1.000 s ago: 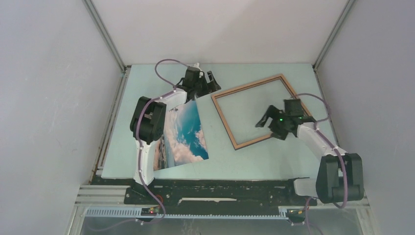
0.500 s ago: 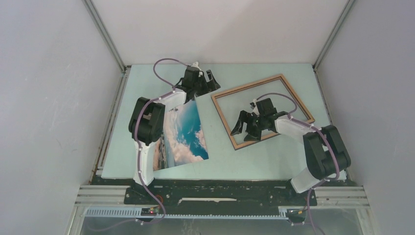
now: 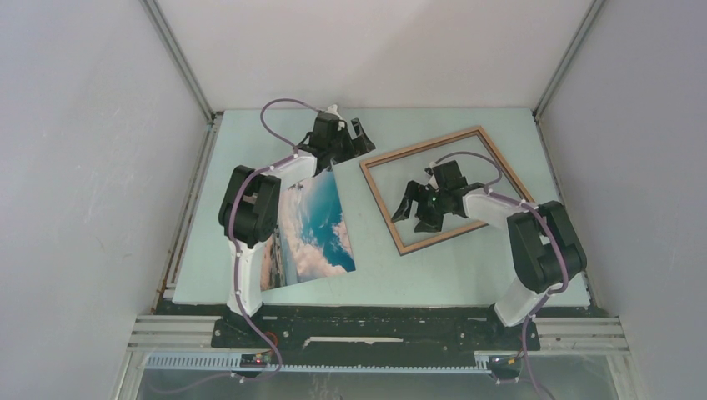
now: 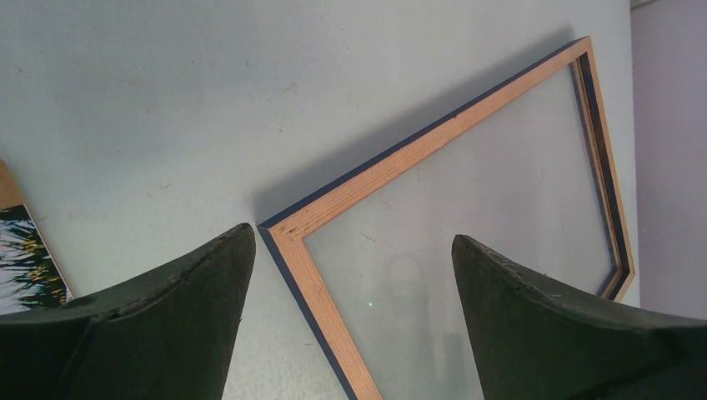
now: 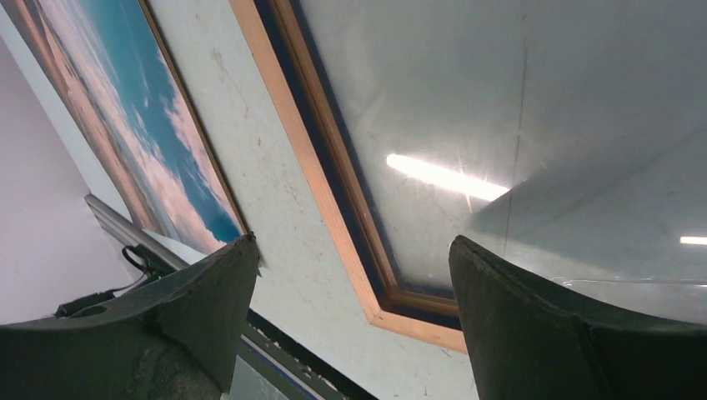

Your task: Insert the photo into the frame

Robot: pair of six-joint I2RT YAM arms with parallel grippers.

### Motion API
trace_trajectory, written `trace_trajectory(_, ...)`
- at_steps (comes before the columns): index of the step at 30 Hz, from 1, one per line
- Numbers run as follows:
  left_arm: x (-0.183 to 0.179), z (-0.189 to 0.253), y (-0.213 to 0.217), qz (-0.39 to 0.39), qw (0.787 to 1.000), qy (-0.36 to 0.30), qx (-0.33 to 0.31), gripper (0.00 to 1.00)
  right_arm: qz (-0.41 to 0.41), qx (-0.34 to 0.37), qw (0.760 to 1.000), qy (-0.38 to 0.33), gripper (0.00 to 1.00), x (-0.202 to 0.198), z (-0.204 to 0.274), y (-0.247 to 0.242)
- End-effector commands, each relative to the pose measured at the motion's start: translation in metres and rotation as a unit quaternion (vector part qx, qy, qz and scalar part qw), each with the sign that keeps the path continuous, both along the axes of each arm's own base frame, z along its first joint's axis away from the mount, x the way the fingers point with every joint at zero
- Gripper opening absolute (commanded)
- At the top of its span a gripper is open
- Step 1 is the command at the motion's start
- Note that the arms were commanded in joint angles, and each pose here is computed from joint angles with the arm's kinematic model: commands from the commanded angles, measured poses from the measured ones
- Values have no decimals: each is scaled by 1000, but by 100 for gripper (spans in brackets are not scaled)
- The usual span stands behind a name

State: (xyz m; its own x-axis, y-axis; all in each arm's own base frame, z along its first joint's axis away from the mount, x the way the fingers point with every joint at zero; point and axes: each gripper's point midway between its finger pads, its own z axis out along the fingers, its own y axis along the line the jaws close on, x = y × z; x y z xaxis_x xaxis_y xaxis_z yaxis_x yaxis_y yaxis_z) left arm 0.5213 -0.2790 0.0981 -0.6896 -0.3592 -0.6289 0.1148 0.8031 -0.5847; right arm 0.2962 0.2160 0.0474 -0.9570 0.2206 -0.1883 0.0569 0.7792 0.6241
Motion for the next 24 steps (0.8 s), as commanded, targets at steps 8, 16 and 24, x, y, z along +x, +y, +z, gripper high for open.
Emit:
trace_trajectory(8,6,42,5,1,999,-49,-9,95,-62,-23,996,-52,92,35,32,-40)
trace_trajectory(16,-1,59,15,7,998,-70,5,97,-109,-34,992,-63,93,56,30,-85)
trace_trajectory(24,-40,111,68,63,990,-118,33,100,-101,-66,981,-151,96,80,63,-80)
